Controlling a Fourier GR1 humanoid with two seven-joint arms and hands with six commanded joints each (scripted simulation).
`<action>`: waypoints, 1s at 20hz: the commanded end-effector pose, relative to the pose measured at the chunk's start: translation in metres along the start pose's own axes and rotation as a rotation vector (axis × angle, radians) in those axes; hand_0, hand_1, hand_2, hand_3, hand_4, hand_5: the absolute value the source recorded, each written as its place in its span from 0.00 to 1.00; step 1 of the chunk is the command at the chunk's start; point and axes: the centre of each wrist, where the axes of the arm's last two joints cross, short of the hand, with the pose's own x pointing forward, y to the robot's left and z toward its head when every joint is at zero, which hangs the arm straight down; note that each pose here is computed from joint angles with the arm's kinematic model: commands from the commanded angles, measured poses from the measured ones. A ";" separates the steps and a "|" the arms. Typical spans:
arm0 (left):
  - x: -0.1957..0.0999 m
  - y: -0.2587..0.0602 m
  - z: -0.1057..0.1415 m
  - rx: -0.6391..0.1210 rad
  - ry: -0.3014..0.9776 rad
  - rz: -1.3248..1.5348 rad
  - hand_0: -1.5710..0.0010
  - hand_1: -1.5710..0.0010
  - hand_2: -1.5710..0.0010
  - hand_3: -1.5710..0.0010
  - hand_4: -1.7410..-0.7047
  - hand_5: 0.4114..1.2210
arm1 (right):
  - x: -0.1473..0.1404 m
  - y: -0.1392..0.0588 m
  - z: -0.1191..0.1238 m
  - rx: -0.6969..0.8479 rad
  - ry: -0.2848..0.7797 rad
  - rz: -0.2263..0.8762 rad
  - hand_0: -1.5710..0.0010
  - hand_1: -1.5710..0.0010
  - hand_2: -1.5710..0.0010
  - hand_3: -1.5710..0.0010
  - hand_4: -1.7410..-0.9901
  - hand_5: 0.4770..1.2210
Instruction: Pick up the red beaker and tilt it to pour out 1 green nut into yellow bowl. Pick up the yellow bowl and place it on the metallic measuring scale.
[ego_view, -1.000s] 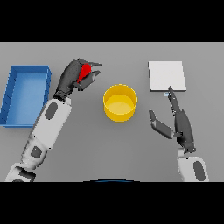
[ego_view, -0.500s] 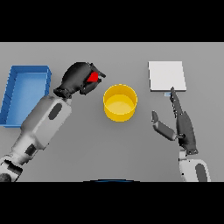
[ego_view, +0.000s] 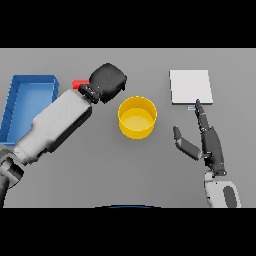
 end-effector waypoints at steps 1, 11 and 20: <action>0.003 0.001 -0.003 -0.036 -0.015 -0.045 0.00 0.00 0.00 0.00 0.08 0.99 | 0.001 0.001 0.001 -0.003 0.010 0.004 1.00 1.00 1.00 1.00 0.66 0.27; 0.031 0.024 -0.028 -0.201 -0.081 -0.460 0.00 0.00 0.00 0.00 0.01 1.00 | -0.002 0.007 0.000 -0.021 0.016 0.029 1.00 1.00 1.00 1.00 0.74 0.23; 0.049 0.026 -0.039 -0.212 -0.170 -0.834 0.00 0.00 0.00 0.00 0.01 1.00 | -0.002 0.007 0.001 -0.024 0.017 0.012 1.00 1.00 1.00 1.00 0.77 0.20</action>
